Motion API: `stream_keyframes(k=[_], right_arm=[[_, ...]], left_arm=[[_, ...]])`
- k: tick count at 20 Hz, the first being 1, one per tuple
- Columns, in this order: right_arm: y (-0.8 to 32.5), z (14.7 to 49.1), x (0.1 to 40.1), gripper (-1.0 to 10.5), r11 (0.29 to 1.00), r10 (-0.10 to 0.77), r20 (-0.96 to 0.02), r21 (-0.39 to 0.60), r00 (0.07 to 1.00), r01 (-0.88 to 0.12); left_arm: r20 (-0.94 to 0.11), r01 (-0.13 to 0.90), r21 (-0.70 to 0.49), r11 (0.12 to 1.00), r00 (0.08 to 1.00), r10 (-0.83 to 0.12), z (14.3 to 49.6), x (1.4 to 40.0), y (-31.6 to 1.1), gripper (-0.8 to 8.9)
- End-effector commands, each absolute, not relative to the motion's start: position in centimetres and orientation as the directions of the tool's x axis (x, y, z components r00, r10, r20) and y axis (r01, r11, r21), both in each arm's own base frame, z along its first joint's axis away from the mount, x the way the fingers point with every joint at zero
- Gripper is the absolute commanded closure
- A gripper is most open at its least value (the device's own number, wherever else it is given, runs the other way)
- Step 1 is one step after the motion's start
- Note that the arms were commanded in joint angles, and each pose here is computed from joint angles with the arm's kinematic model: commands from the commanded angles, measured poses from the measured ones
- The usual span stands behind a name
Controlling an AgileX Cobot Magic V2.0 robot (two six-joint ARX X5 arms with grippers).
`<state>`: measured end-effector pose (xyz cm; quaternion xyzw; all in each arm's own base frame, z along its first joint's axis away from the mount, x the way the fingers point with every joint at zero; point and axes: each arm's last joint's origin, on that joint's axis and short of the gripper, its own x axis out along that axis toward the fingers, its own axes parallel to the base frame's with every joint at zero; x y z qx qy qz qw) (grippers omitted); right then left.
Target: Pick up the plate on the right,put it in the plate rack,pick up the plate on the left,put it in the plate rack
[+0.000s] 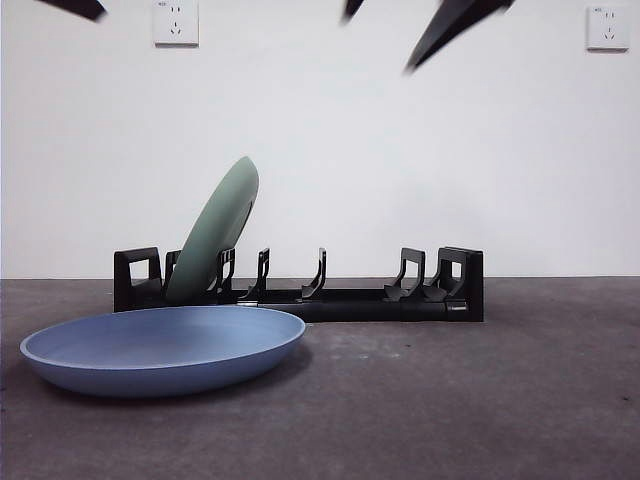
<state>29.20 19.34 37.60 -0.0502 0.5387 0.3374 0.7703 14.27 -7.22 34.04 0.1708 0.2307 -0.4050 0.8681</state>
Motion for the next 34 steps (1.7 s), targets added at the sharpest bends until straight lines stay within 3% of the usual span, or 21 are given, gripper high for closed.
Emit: stream_keyframes(k=[1,6,11,18,23,28,30,34], right_arm=[[22.2,34.2,30.3,5.7,0.764,0.408,-0.904,0.261,0.128,-0.590],[27.4,27.6,31.8,5.7,0.749,0.345,-0.938,0.256,0.029,-0.611],[29.7,22.8,32.5,5.7,0.754,0.270,-0.963,0.226,-0.022,-0.616],[29.8,21.1,33.2,5.7,0.781,0.186,-0.982,0.136,0.019,-0.610],[29.8,19.9,33.6,5.7,0.798,0.205,-0.977,0.136,0.053,-0.587],[29.5,17.5,33.2,5.7,0.800,0.188,-0.982,0.137,0.028,-0.584],[29.3,16.7,33.0,6.3,0.803,0.178,-0.984,0.135,0.017,-0.580],[29.2,16.2,32.9,8.6,0.804,0.178,-0.984,0.136,0.017,-0.579]], left_arm=[[-0.534,0.781,0.189,0.596,0.591,-0.605,34.6,12.4,-6.5,5.52],[-0.508,0.777,0.223,0.589,0.608,-0.610,35.1,9.0,-5.0,5.52],[-0.508,0.779,0.224,0.585,0.606,-0.612,35.1,8.2,-4.7,5.52],[-0.507,0.790,0.226,0.570,0.595,-0.624,35.1,8.1,-4.8,5.52],[-0.509,0.796,0.225,0.562,0.588,-0.629,35.1,8.1,-4.9,5.52],[-0.508,0.796,0.226,0.562,0.588,-0.630,35.1,8.1,-4.9,5.52],[-0.507,0.798,0.227,0.558,0.586,-0.632,35.1,8.1,-5.0,5.52],[-0.503,0.805,0.229,0.547,0.579,-0.642,35.1,8.1,-5.1,5.52]])
